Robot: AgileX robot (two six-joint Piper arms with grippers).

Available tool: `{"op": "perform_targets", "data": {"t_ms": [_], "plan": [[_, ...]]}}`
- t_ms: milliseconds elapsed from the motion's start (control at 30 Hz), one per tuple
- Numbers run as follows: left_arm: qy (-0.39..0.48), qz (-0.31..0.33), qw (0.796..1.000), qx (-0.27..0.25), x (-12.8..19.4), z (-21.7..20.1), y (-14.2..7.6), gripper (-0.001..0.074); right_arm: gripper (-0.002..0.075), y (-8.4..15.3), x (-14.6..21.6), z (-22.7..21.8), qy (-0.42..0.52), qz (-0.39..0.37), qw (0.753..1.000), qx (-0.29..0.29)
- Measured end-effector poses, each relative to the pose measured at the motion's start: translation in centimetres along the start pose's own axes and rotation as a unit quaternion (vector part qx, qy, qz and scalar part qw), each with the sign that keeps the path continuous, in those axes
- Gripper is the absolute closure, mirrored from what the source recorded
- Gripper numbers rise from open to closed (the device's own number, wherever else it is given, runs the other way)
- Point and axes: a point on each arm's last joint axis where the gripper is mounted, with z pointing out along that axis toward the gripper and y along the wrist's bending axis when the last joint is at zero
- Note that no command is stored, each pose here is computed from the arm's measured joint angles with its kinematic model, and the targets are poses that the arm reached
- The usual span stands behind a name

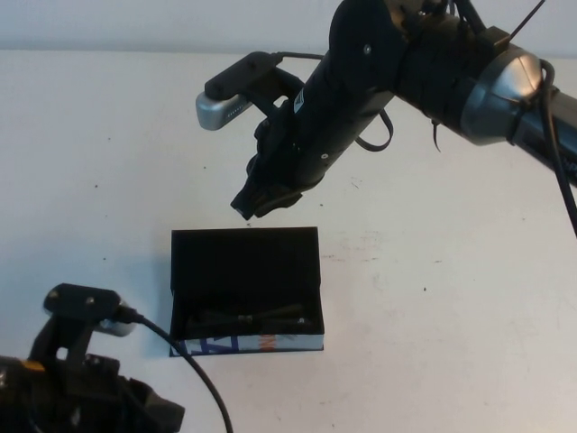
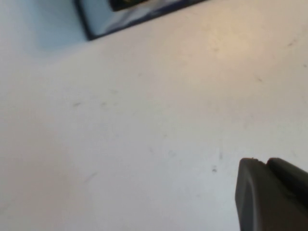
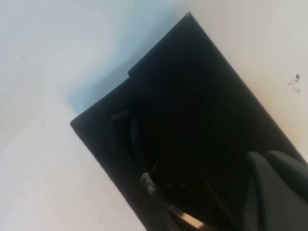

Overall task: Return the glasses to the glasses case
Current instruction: Close the glasses case

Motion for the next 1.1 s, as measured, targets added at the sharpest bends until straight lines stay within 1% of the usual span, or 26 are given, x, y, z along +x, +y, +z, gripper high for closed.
{"op": "perform_targets", "data": {"t_ms": [67, 167, 267, 367, 500, 700, 967, 1100], "plan": [[0.009, 0.006, 0.999, 0.031, -0.4, 1.2, -0.1, 0.0736, 0.0737, -0.4, 0.1, -0.1, -0.001, 0.005, 1.000, 0.002], [0.001, 0.017, 0.999, 0.045, -1.0, 2.6, 0.2, 0.0736, 0.0738, -1.0, 0.2, -0.1, -0.001, 0.011, 1.000, 0.006], [-0.039, 0.024, 0.998, 0.030, -2.0, 3.6, 0.9, 0.0736, 0.0737, -1.6, 0.3, 0.4, -0.001, 0.019, 1.000, 0.009], [-0.068, 0.021, 0.997, 0.031, -2.7, 4.4, 1.2, 0.0736, 0.0737, -2.2, 0.3, 0.8, -0.010, 0.025, 1.000, 0.015], [-0.066, 0.021, 0.997, 0.045, -2.9, 6.1, 1.7, 0.0736, 0.0737, -2.8, 0.0, 1.4, -0.033, 0.036, 0.999, 0.017], [-0.050, 0.044, 0.997, 0.039, -2.9, 8.1, 2.6, 0.0736, 0.0737, -3.7, -0.3, 2.8, -0.058, 0.053, 0.997, 0.021], [-0.059, 0.087, 0.994, 0.028, -4.0, 8.5, 2.8, 0.0736, 0.0737, -4.9, -0.3, 4.5, -0.078, 0.076, 0.994, 0.029], [-0.056, 0.087, 0.994, 0.019, -4.1, 8.8, 3.1, 0.0736, 0.0737, -5.8, 0.1, 5.7, -0.074, 0.089, 0.993, 0.032]]}}
